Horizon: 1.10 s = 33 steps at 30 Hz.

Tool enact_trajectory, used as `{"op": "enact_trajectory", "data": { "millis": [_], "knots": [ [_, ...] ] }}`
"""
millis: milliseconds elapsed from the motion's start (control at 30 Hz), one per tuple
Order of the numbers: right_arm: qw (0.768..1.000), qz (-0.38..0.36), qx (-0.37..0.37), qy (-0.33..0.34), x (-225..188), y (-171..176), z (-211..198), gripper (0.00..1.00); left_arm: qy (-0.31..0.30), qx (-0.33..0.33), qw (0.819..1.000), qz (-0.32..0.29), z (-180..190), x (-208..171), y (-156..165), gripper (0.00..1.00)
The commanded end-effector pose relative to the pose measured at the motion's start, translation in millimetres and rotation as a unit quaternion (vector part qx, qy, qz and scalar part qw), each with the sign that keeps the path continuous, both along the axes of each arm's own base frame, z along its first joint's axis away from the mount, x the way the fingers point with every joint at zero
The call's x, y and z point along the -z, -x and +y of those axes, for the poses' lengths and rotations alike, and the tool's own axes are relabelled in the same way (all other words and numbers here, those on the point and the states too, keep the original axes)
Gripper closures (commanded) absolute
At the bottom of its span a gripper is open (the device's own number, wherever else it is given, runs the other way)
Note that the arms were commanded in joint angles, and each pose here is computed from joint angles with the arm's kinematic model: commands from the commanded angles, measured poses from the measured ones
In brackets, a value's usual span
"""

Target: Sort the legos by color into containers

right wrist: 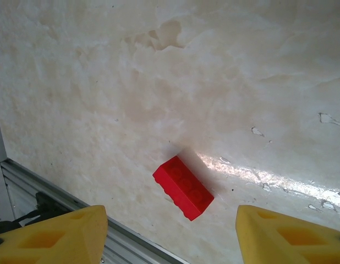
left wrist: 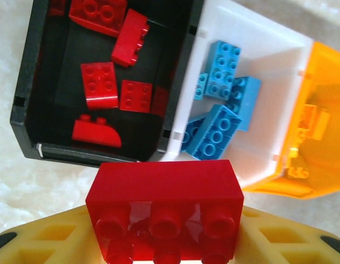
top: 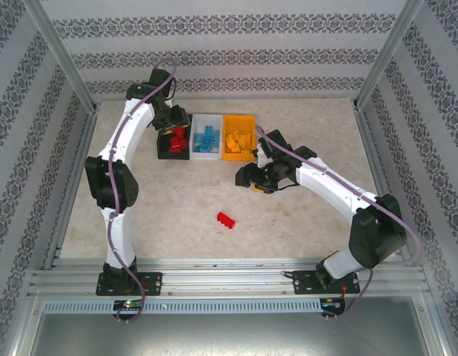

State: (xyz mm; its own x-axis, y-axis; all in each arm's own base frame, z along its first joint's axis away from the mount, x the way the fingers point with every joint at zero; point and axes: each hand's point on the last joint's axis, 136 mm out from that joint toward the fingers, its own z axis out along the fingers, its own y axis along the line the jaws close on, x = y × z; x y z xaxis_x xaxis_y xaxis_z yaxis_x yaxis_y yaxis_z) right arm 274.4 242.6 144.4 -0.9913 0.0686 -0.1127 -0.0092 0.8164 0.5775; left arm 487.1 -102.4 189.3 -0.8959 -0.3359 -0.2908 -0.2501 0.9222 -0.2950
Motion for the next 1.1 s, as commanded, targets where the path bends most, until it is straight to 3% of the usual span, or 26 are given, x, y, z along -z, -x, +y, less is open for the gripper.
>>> {"op": "enact_trajectory", "data": {
  "millis": [0,433,700,1067],
  "knots": [
    [1.000,0.006,0.013,0.018,3.6,-5.1,-1.1,0.36,-0.025,0.006,0.999,0.028,20.4,16.2,-1.1,0.46],
    [0.998,0.022,0.035,0.053,10.2,7.3,-3.2,0.36,-0.007,-0.015,0.999,0.048,33.1,62.9,-38.3,0.46],
    [0.996,0.023,0.059,0.064,14.3,14.2,-7.2,0.36,0.025,-0.038,0.998,0.045,39.2,72.8,-55.0,0.45],
    [0.996,0.024,0.060,0.067,16.4,12.3,-0.4,0.35,0.050,-0.040,0.997,0.043,32.3,74.1,-59.7,0.34]
  ]
}}
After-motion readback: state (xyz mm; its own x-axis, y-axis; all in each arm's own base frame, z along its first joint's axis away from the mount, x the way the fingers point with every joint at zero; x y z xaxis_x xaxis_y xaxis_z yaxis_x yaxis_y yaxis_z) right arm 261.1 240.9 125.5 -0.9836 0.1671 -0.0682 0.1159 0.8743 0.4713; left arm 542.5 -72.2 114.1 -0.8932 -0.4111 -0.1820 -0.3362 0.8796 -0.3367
